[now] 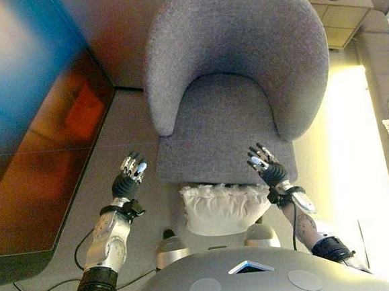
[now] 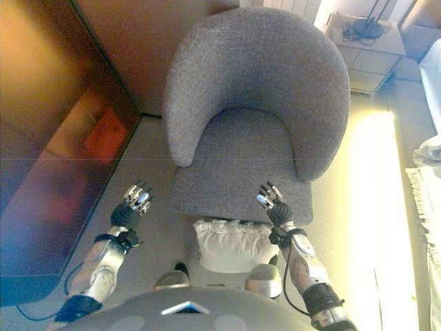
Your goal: Pick up the cushion and take it to the sofa
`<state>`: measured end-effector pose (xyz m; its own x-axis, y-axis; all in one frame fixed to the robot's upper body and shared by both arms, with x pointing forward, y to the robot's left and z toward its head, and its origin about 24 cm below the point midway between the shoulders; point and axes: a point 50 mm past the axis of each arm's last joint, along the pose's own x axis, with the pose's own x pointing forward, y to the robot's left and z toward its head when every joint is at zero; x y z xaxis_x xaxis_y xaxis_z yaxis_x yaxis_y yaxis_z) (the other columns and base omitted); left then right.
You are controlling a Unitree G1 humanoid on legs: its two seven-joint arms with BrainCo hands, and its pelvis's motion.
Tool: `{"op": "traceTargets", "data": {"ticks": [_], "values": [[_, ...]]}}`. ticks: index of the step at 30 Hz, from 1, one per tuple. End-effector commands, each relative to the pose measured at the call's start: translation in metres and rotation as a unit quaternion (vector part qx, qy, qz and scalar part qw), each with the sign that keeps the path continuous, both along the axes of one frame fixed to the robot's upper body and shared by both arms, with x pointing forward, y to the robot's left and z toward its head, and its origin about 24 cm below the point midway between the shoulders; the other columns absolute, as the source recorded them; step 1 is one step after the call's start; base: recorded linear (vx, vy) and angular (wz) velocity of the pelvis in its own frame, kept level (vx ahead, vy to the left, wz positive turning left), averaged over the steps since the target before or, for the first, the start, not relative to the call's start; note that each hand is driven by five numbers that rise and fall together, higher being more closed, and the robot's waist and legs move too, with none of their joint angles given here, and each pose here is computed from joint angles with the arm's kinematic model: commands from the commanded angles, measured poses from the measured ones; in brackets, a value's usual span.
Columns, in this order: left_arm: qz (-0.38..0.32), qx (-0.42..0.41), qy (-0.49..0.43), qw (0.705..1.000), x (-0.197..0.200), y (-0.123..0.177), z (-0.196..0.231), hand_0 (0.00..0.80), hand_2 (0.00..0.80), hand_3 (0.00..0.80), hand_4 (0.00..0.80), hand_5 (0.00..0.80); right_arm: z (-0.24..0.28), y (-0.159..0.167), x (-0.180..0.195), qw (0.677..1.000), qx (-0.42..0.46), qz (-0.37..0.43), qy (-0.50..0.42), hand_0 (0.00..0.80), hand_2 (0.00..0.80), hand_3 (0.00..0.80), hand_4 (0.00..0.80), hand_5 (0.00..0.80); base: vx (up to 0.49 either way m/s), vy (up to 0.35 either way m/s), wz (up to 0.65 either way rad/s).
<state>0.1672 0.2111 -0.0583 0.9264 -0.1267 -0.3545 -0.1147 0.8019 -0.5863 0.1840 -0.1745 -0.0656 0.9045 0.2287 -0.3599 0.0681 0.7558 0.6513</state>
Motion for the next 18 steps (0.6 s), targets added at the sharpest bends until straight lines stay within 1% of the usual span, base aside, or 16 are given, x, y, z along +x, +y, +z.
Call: {"op": "traceTargets", "data": {"ticks": [1, 2, 3, 4, 5, 7, 13, 17, 18], "values": [[-0.024, -0.235, -0.113, 0.965, 0.014, -0.013, 0.021, 0.0, 0.0, 0.0, 0.0, 0.0, 0.035, 0.024, 0.024, 0.949, 0.283, 0.008, -0.138, 0.0, 0.0, 0.0, 0.0, 0.0, 0.002, -0.014, -0.1], [-0.029, -0.299, -0.128, 0.945, 0.013, -0.022, 0.022, 0.0, 0.0, 0.0, 0.0, 0.0, 0.039, 0.029, 0.025, 0.928, 0.337, 0.006, -0.159, 0.0, 0.0, 0.0, 0.0, 0.0, 0.004, -0.003, -0.08], [-0.032, -0.385, -0.15, 0.91, 0.01, -0.032, 0.024, 0.0, 0.0, 0.0, 0.0, 0.0, 0.045, 0.034, 0.026, 0.898, 0.4, 0.0, -0.183, 0.0, 0.0, 0.0, 0.0, 0.0, 0.0, 0.0, 0.0], [-0.031, -0.415, -0.158, 0.895, 0.008, -0.038, 0.024, 0.0, 0.0, 0.0, 0.0, 0.0, 0.047, 0.036, 0.027, 0.889, 0.416, 0.0, -0.191, 0.0, 0.0, 0.0, 0.0, 0.0, 0.0, 0.0, 0.0], [-0.03, -0.426, -0.162, 0.89, 0.008, -0.045, 0.023, 0.0, 0.0, 0.0, 0.0, 0.0, 0.049, 0.04, 0.029, 0.89, 0.414, 0.004, -0.192, 0.0, 0.0, 0.0, 0.0, 0.0, 0.0, 0.0, 0.0], [-0.03, -0.415, -0.163, 0.894, 0.009, -0.051, 0.023, 0.0, 0.0, 0.0, 0.0, 0.0, 0.047, 0.044, 0.03, 0.91, 0.374, 0.018, -0.18, 0.0, 0.0, 0.0, 0.0, 0.0, 0.0, 0.0, 0.0], [-0.012, -0.417, -0.165, 0.894, 0.008, -0.044, 0.021, 0.0, 0.0, 0.0, 0.0, 0.0, 0.038, 0.047, 0.019, 0.914, 0.37, 0.042, -0.161, 0.0, 0.0, 0.0, 0.0, 0.0, 0.012, -0.018, -0.03], [-0.005, -0.415, -0.16, 0.896, 0.006, -0.041, 0.021, 0.0, 0.0, 0.0, 0.0, 0.0, 0.041, 0.048, 0.017, 0.908, 0.383, 0.044, -0.166, 0.0, 0.0, 0.0, 0.0, 0.0, 0.036, -0.024, -0.06], [-0.005, -0.415, -0.162, 0.895, 0.006, -0.04, 0.021, 0.0, 0.0, 0.0, 0.0, 0.0, 0.04, 0.048, 0.017, 0.913, 0.372, 0.046, -0.161, 0.0, 0.0, 0.0, 0.0, 0.0, 0.013, -0.013, -0.09]]}}
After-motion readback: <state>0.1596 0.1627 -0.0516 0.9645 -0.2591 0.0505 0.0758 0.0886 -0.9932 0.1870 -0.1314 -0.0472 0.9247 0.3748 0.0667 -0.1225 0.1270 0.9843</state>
